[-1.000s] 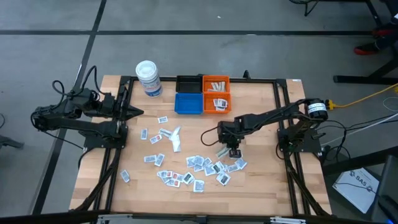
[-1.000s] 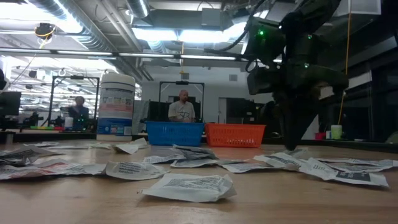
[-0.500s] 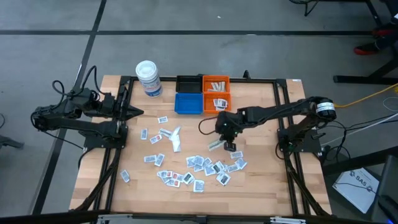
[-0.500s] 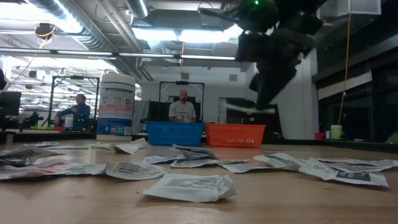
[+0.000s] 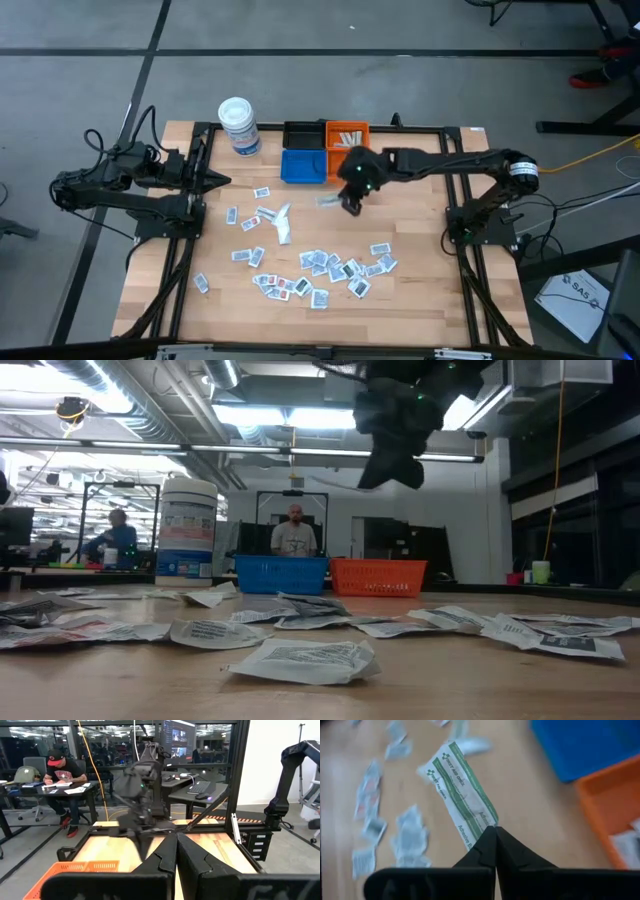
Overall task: Pick & Place First Aid Supplies
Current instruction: Put the bandage pack into the top orange bin
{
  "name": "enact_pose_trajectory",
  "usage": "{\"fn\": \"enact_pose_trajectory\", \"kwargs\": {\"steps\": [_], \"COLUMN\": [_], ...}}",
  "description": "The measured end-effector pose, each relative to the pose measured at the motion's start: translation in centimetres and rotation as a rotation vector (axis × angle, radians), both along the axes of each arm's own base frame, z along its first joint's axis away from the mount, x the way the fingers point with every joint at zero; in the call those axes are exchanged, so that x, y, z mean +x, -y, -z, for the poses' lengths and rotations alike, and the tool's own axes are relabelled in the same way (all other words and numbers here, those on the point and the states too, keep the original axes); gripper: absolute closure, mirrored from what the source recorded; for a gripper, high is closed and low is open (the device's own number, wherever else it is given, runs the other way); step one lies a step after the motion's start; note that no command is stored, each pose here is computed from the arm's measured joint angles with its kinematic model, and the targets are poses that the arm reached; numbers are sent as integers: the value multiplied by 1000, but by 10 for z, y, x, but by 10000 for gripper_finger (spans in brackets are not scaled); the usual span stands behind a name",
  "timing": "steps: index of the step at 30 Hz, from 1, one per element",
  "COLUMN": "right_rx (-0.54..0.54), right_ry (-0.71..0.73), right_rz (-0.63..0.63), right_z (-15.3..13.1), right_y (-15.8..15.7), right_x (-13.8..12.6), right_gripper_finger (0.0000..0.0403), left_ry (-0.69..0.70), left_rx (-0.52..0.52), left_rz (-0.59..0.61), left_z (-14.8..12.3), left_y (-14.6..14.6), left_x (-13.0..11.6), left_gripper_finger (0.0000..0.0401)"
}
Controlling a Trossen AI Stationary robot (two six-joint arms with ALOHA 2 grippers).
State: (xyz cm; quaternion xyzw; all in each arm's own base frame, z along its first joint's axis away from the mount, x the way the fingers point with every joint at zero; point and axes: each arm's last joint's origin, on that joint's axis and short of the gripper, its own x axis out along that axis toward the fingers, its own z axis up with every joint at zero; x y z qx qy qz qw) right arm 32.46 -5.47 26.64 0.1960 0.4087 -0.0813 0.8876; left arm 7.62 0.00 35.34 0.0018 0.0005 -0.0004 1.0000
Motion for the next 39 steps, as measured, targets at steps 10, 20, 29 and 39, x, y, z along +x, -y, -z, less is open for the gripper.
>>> {"fn": "enact_pose_trajectory", "kwargs": {"steps": [10, 20, 29, 39], "right_rx": [66, 64, 187, 360], "right_ry": [77, 100, 69, 136], "right_rz": [350, 630, 890, 1105], "right_z": [-7, -7, 21, 63], "right_y": [58, 115, 139, 142], "right_x": [-9, -35, -61, -69], "right_gripper_finger": [403, 403, 403, 403], "left_ry": [0, 0, 0, 0], "left_rx": [1, 0, 0, 1], "left_rz": [0, 0, 0, 0], "left_z": [0, 0, 0, 0], "left_y": [0, 0, 0, 0], "left_x": [0, 0, 0, 0], "left_gripper_finger": [397, 397, 397, 397]}}
